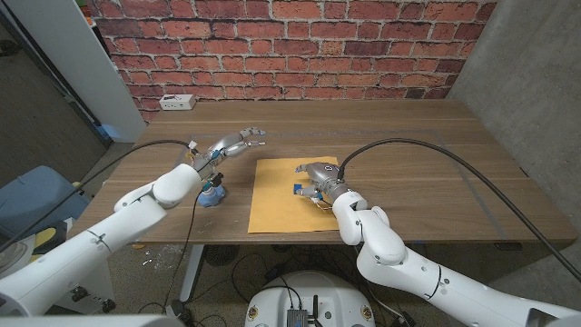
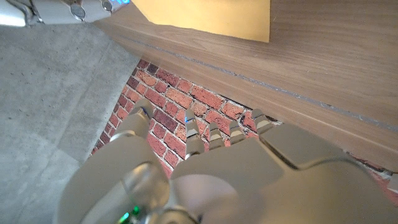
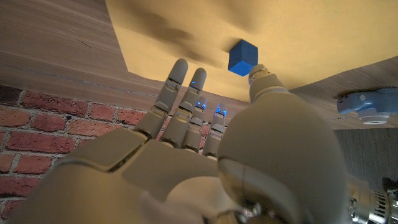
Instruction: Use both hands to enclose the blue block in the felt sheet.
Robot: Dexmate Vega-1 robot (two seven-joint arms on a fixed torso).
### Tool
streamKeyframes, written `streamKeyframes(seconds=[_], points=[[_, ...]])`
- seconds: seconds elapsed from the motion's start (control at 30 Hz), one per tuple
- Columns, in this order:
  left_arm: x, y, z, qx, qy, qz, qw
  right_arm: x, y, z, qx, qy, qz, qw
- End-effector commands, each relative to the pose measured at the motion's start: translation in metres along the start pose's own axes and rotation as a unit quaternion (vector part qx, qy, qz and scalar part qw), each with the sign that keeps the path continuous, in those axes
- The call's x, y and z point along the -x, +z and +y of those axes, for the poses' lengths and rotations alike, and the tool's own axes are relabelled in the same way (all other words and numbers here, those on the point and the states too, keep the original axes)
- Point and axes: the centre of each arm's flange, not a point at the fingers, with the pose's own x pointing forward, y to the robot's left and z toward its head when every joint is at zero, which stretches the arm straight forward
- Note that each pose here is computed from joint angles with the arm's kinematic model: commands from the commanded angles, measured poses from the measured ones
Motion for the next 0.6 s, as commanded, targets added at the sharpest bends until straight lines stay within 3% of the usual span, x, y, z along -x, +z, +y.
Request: streamKeyframes(seconds=[0.03,0.33,0.6], points=[[0.012,0.038,-0.007,-0.138,-0.052,-0.004,0.989,0.023,-0.014,-0.001,0.004,-0.020,0.034,0.9992],[0.022,0.060,-0.019,-0.213,-0.083,-0.003,0.974,0.045,-0.024,0.003,0.007,-0.022,0.058,0.9981],[0.036,0.076,-0.032,-0.260,-0.106,0.005,0.960,0.067,-0.033,0.009,0.012,0.002,0.075,0.9971]])
